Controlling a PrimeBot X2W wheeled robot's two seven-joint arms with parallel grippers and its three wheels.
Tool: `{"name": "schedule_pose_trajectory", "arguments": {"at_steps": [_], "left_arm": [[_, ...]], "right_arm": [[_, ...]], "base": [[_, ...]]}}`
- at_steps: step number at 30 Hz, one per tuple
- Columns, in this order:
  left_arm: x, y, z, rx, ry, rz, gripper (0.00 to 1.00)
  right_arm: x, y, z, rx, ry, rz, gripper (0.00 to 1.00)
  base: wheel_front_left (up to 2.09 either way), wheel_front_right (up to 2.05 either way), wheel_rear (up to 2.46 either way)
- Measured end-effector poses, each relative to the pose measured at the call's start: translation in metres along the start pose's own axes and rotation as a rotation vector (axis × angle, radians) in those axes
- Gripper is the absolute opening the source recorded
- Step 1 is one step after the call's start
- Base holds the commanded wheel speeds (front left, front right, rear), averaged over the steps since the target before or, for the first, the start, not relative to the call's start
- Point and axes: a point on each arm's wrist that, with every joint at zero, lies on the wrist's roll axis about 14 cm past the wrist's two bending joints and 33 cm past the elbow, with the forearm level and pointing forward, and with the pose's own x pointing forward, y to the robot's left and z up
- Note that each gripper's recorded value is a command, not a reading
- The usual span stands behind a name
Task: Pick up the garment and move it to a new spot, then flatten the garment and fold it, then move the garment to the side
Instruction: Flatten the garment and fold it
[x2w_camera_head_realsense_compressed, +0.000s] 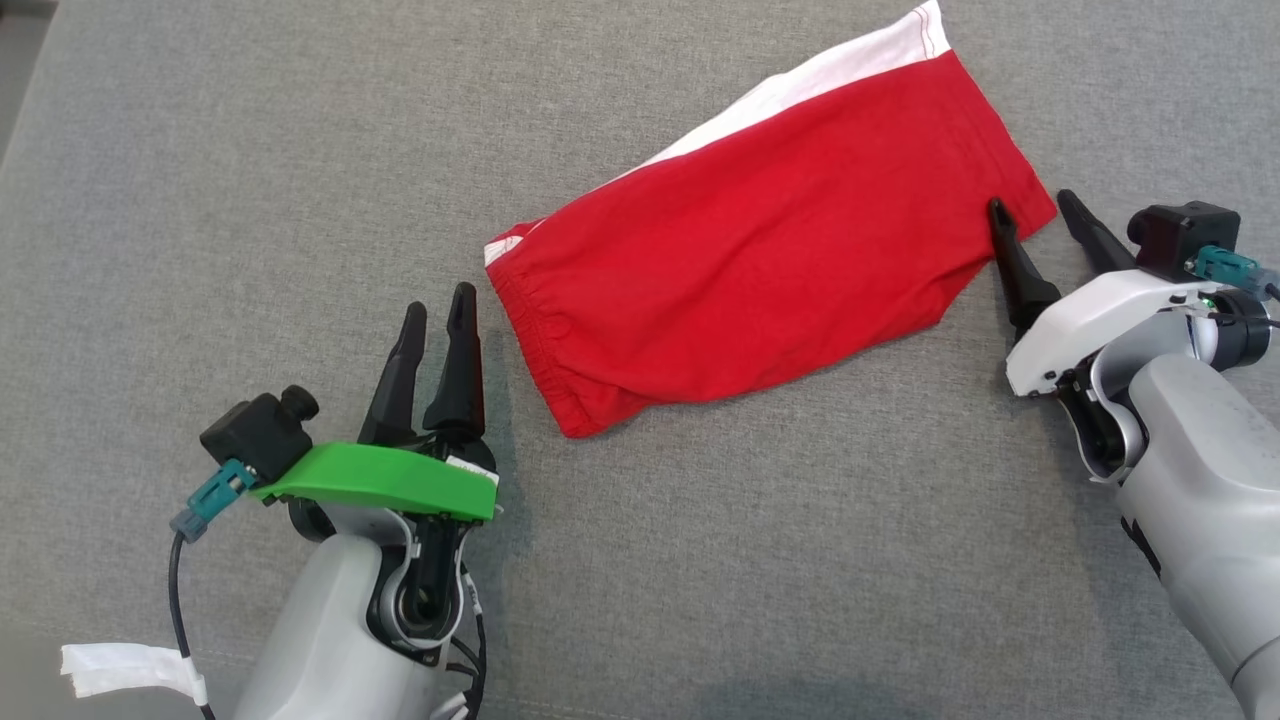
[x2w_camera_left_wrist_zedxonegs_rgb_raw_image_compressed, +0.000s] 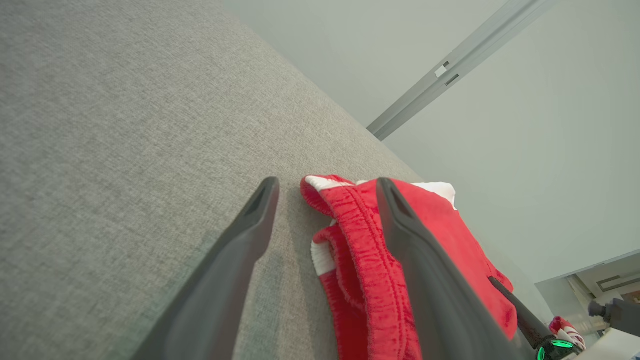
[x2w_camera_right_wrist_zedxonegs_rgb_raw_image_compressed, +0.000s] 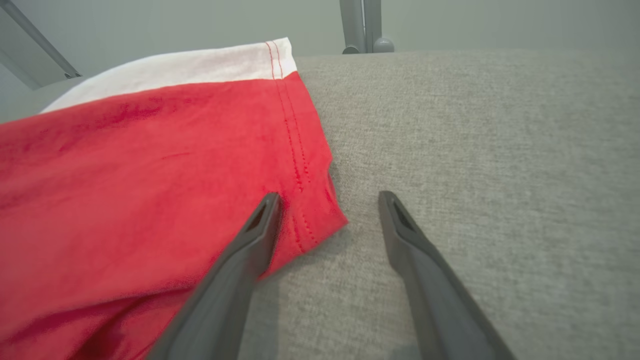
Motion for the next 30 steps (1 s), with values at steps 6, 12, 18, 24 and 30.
{"name": "schedule_pose_trajectory", "arguments": {"at_steps": [6, 12, 18, 24, 30], "left_arm": [[-0.004, 0.001, 0.002, 0.005, -0.004, 0.002, 1.00], [-0.012, 0.000, 0.003, 0.030, -0.005, 0.002, 1.00], [-0.025, -0.007, -0.005, 0.041, 0.020, -0.018, 1.00], [-0.040, -0.020, -0.019, 0.053, 0.063, -0.063, 1.00], [-0.050, -0.035, -0.027, 0.060, 0.091, -0.115, 1.00]], "right_arm": [[0.003, 0.013, -0.011, -0.013, 0.049, 0.020, 0.00], [-0.004, 0.012, -0.006, 0.017, 0.035, -0.010, 0.00], [-0.035, 0.000, 0.001, 0.149, -0.029, -0.098, 0.00], [-0.084, -0.009, -0.008, 0.245, -0.065, -0.186, 0.00], [-0.131, -0.021, -0.011, 0.291, -0.110, -0.265, 0.00]], "base": [[0.00, 0.00, 0.00], [0.00, 0.00, 0.00], [0.00, 0.00, 0.00], [0.00, 0.00, 0.00], [0.00, 0.00, 0.00]]}}
